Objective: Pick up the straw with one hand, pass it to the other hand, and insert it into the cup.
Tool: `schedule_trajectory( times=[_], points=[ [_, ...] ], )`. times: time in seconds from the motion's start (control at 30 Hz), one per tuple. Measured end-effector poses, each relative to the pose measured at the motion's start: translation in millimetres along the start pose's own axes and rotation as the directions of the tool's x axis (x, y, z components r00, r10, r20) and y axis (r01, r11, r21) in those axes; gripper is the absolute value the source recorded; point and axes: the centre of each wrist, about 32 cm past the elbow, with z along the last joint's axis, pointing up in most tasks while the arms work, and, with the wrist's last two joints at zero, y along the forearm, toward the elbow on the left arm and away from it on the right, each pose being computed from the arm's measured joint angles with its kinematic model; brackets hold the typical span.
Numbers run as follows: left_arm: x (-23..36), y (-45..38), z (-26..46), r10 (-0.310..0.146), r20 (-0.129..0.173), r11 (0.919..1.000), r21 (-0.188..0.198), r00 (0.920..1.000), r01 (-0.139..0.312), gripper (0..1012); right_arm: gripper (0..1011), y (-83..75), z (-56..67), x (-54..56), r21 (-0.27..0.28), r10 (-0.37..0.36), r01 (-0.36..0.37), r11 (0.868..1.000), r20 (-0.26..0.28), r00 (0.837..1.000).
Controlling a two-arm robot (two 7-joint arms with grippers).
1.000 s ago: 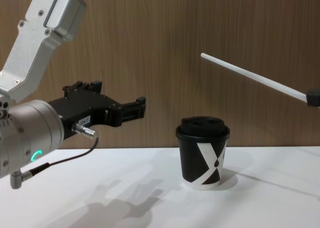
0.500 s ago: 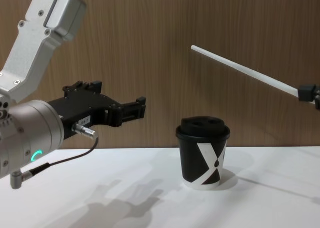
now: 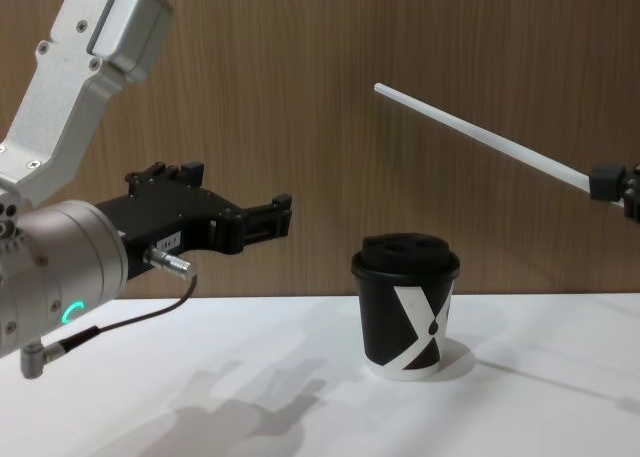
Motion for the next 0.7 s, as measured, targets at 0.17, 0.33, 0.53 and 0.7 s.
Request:
schedule_trajectory(
  times=[0.17,0.33,0.53,0.7],
  points=[
    [0.0,0.0,0.0,0.0,0.0,1.0,0.0,1.0,0.0,1003,0,0.2,-0.2,-0.4,0.003,0.002,-0.002,1.0,-0.001,1.0],
    [-0.1,-0.1,0.1,-0.001,-0.001,1.0,0.0,1.0,0.001,1003,0,0.3,-0.5,-0.6,0.004,0.003,-0.003,1.0,-0.003,1.0],
    [1.2,-0.4,0.4,-0.017,-0.023,0.9999,-0.001,0.9996,0.017,1003,0,0.4,-0.6,-0.8,0.006,0.003,-0.003,1.0,-0.004,1.0],
    [3.7,-1.0,0.6,-0.054,-0.071,0.9985,-0.008,0.996,0.053,1003,0,0.5,-0.7,-0.9,0.007,0.004,-0.004,1.0,-0.004,1.0]
  ],
)
